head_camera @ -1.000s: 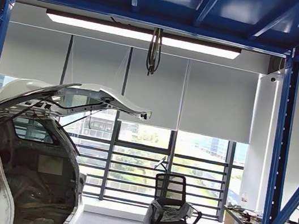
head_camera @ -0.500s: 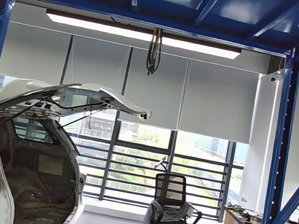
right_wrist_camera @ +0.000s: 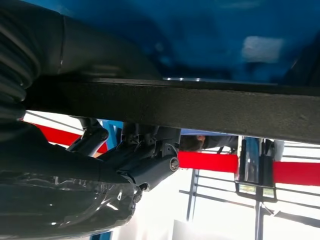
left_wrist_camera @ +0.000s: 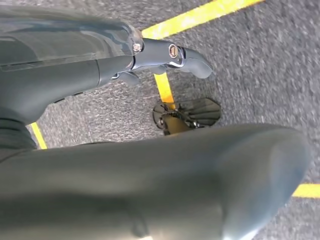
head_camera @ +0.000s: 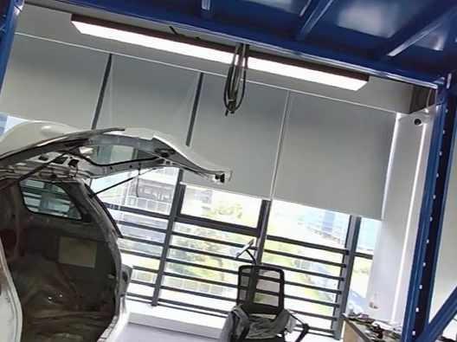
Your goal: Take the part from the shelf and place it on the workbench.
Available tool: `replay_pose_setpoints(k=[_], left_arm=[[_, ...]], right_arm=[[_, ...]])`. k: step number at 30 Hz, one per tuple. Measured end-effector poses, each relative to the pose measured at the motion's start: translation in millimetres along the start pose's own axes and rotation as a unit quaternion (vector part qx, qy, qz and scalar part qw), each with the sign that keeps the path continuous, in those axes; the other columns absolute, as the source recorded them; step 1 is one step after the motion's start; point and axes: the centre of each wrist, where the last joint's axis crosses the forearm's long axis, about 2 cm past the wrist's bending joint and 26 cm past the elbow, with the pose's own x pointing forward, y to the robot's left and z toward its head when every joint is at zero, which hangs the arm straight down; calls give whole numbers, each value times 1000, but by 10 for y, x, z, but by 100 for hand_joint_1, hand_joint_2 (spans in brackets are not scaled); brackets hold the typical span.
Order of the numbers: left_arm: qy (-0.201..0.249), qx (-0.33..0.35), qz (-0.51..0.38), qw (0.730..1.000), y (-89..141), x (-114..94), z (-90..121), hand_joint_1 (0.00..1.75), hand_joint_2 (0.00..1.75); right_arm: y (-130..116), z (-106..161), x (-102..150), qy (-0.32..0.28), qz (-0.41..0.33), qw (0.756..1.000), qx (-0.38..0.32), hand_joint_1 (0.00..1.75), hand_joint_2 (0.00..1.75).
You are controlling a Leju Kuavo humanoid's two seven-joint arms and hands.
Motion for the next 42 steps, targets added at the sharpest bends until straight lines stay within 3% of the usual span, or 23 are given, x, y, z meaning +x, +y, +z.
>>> replay_pose_setpoints(k=[7,13,17,22,26,28,33,36,39,42], left_arm=[[6,7,12,1000,-2,-12,5,0,175],[-1,12,18,1000,-3,-60,26,0,175],[-17,16,32,999,-2,-88,38,0,175],[-37,22,67,997,-1,-106,46,0,175],[-41,28,84,995,1,-125,54,0,175],[-41,29,86,995,1,-135,59,0,175],[-40,30,86,995,1,-140,61,0,175],[-38,33,88,995,1,-155,68,0,175],[-19,45,91,995,10,-210,93,0,175],[-7,52,89,995,29,-237,104,0,175]], right_arm=[[-73,154,-86,4,-44,998,-45,175,175],[-403,369,-151,-30,-150,979,-132,175,175],[-761,581,-167,-103,-300,926,-206,175,175],[-1060,955,-93,-244,-466,807,-270,175,175],[-1105,1235,83,-322,-538,724,-290,175,175],[-1110,1321,147,-336,-548,706,-298,175,175],[-1115,1352,171,-340,-551,700,-301,175,175],[-1120,1427,251,-354,-561,685,-303,175,175],[-1058,1526,462,-376,-594,657,-272,175,175],[-999,1535,530,-376,-613,648,-250,175,175]])
